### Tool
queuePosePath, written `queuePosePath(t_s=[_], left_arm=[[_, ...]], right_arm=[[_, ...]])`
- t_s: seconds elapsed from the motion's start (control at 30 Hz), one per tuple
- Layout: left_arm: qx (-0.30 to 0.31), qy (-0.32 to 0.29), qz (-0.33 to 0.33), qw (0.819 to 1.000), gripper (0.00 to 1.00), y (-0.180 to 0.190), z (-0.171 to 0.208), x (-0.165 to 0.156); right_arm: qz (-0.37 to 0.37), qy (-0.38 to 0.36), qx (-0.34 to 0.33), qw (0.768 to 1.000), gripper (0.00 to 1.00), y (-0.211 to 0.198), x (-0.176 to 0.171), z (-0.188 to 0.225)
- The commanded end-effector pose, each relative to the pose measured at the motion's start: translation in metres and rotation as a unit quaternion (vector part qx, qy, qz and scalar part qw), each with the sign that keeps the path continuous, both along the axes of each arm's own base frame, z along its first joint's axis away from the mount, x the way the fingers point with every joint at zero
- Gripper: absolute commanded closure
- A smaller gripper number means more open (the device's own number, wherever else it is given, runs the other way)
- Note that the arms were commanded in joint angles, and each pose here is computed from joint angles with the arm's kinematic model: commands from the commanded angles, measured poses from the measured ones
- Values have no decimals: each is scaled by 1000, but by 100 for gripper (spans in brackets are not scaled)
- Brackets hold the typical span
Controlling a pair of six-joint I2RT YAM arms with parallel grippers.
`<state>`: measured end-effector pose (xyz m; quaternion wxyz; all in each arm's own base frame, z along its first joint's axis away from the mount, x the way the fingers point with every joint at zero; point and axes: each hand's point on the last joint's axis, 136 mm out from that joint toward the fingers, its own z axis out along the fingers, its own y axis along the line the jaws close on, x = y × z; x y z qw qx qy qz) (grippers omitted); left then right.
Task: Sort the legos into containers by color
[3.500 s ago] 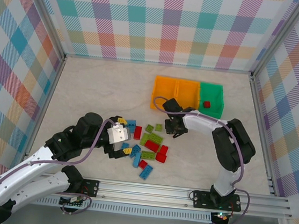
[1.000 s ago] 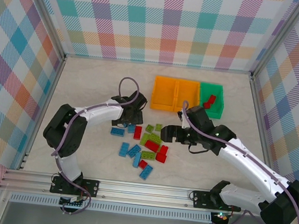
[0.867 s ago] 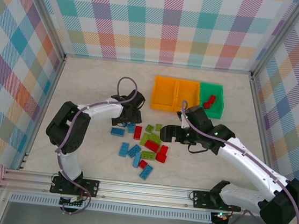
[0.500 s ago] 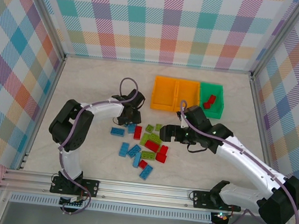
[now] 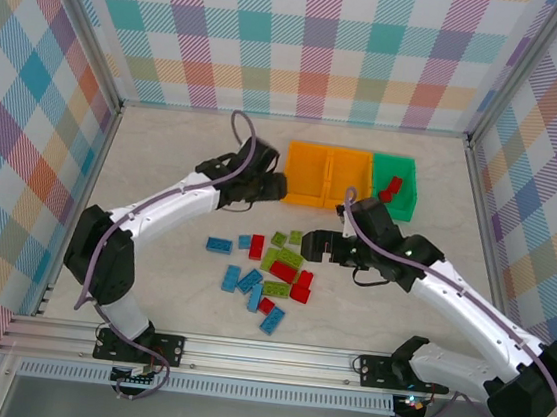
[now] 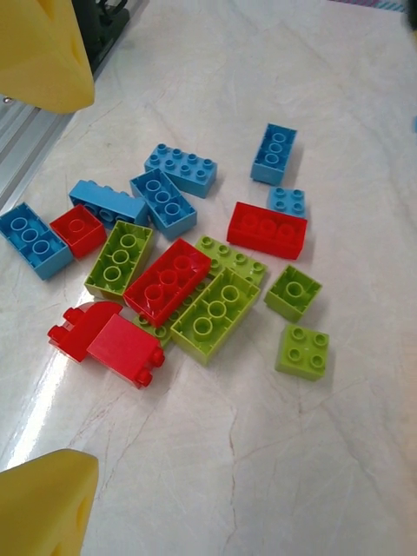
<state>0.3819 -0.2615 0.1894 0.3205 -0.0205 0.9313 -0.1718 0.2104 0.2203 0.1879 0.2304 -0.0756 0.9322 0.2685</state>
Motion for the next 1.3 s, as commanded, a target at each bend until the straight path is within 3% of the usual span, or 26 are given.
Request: queuePosePath(t_s=[0.0,0.37,0.57,0.77,0.93,1.07,1.27], left_arm=[[12,-42,-8,999,48,-24,15,28],[67,-81,17,994,44,-62,-11,125],[38,-82,-4,996,24,-77,-11,134],[22,-102,-11,994,20,-76,22,128],[-35,-139,-54,988,22,-69,73,78],[-46,-186,-104,976,22,-38,118,3],[45,-237,-194,951,14,34,144,-108]], right_arm=[[-19,-18,8,1000,0,-6,1,6],[-30,-19,2,999,0,-21,-10,13],[-37,-21,4,999,0,-26,-13,18],[-39,-25,3,999,0,-25,-10,17],[-36,-22,7,999,0,-17,-4,14],[-20,7,-22,1000,1,-5,4,-4],[-2,38,-75,996,1,19,24,-38]])
